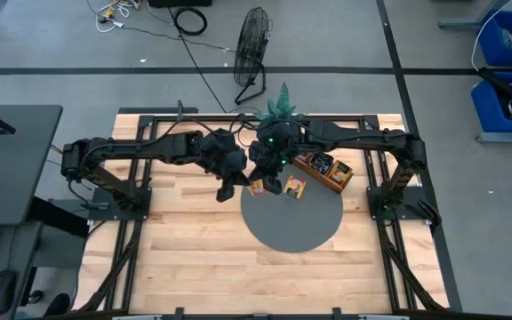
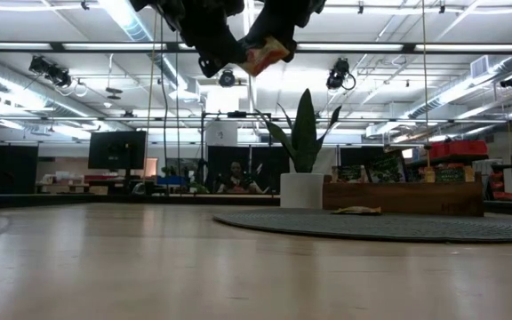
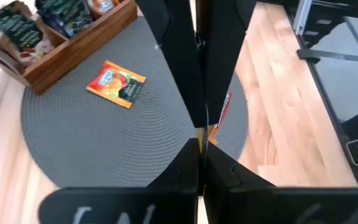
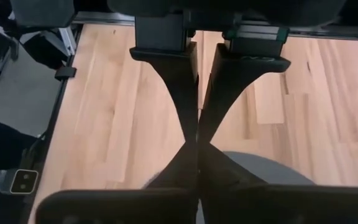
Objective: Pick & Place Tea
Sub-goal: Put the yellow tea bag into the wooden organizer
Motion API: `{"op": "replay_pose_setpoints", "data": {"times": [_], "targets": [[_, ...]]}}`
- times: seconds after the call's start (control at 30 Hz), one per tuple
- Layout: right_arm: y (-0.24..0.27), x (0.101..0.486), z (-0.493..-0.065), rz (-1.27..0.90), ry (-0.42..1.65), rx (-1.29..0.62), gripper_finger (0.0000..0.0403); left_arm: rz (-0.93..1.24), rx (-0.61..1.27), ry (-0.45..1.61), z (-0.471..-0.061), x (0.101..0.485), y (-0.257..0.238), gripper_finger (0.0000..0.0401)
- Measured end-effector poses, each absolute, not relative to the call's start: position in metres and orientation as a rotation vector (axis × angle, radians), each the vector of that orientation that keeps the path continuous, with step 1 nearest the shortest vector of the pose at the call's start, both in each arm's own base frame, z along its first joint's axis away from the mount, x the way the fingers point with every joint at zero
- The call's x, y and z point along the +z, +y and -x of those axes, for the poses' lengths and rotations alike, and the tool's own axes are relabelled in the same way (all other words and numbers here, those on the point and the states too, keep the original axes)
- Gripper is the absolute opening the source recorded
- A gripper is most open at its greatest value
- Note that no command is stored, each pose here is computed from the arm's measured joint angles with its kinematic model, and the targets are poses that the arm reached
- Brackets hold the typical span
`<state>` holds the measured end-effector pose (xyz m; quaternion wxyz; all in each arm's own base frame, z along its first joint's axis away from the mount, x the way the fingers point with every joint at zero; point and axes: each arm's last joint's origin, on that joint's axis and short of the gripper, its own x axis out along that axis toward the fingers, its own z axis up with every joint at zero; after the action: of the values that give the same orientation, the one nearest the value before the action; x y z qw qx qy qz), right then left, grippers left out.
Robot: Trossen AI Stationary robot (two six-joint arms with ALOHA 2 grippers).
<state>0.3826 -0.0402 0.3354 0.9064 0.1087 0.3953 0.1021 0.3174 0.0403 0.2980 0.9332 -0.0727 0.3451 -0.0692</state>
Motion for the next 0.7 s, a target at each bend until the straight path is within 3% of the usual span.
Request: {"op": "replay_pose_setpoints", "data": {"times": [0.37,0.7], "targets": [[-0.046,0.346,-0.372,-0.17,0.813,0.105,0.0001,0.187,-0.106,0.705,-0.317,0.298,0.041,0.0049],[-0.062,0.367,-0.304,-0.176,0.756,-0.12,0.0,0.184,-0.001,0.706,-0.318,0.298,0.044,0.0055]]}}
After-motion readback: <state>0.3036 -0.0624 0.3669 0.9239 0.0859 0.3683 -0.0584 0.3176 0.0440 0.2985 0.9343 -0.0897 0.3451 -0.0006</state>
